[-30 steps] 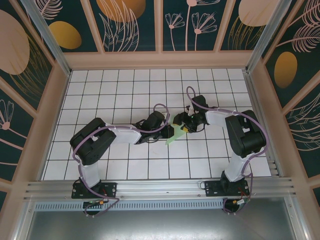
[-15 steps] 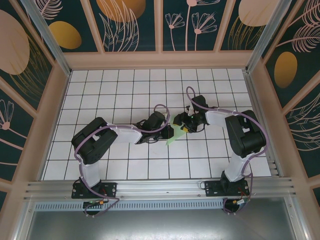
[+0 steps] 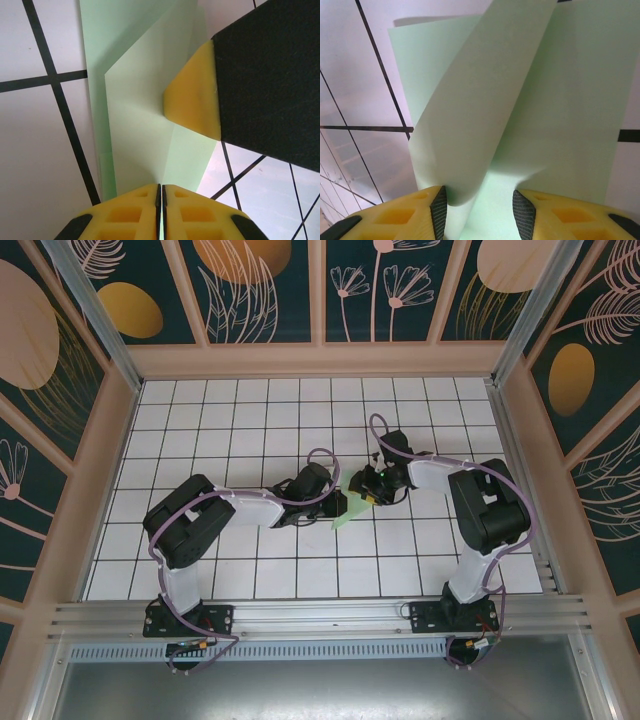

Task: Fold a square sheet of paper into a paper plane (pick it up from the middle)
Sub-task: Fourth fold the wing at the center of the table.

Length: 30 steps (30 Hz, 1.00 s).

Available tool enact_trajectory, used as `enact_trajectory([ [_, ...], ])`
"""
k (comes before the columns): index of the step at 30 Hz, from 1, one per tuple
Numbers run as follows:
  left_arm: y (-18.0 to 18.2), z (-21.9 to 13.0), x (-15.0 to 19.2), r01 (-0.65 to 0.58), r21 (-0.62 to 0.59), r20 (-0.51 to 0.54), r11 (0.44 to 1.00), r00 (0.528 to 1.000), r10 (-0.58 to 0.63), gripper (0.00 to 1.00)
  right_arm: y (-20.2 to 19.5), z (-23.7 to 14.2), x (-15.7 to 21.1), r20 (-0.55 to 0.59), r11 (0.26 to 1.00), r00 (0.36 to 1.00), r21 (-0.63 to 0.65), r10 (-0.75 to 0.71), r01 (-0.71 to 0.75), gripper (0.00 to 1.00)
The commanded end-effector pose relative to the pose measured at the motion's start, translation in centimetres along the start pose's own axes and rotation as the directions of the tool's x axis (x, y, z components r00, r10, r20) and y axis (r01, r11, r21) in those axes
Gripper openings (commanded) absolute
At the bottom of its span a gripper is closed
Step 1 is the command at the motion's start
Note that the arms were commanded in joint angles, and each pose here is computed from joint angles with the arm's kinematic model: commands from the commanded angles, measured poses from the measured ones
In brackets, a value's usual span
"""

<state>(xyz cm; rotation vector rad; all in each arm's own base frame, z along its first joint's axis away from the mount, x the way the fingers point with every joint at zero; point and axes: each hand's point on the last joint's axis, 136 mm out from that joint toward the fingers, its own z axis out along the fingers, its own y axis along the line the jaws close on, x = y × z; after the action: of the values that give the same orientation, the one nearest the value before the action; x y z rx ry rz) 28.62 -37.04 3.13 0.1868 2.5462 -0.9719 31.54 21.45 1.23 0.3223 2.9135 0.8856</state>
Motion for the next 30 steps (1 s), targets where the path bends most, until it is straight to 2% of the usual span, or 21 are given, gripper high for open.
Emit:
enact_trajectory([
  [1, 0.2, 0.4, 0.0, 0.001, -0.025, -0.003, 1.0, 1.0, -0.002, 0.14, -10.7, 3.0, 2.4, -0.013, 0.923, 0.996, 0.377, 0.09, -0.078, 0.45],
  [30, 1.2, 1.0, 0.7, 0.011, -0.058, -0.029, 0.998, 0.999, -0.013, 0.13, -12.9, 3.8, 3.5, -0.027, 0.877, 0.993, 0.473, 0.112, -0.086, 0.42],
])
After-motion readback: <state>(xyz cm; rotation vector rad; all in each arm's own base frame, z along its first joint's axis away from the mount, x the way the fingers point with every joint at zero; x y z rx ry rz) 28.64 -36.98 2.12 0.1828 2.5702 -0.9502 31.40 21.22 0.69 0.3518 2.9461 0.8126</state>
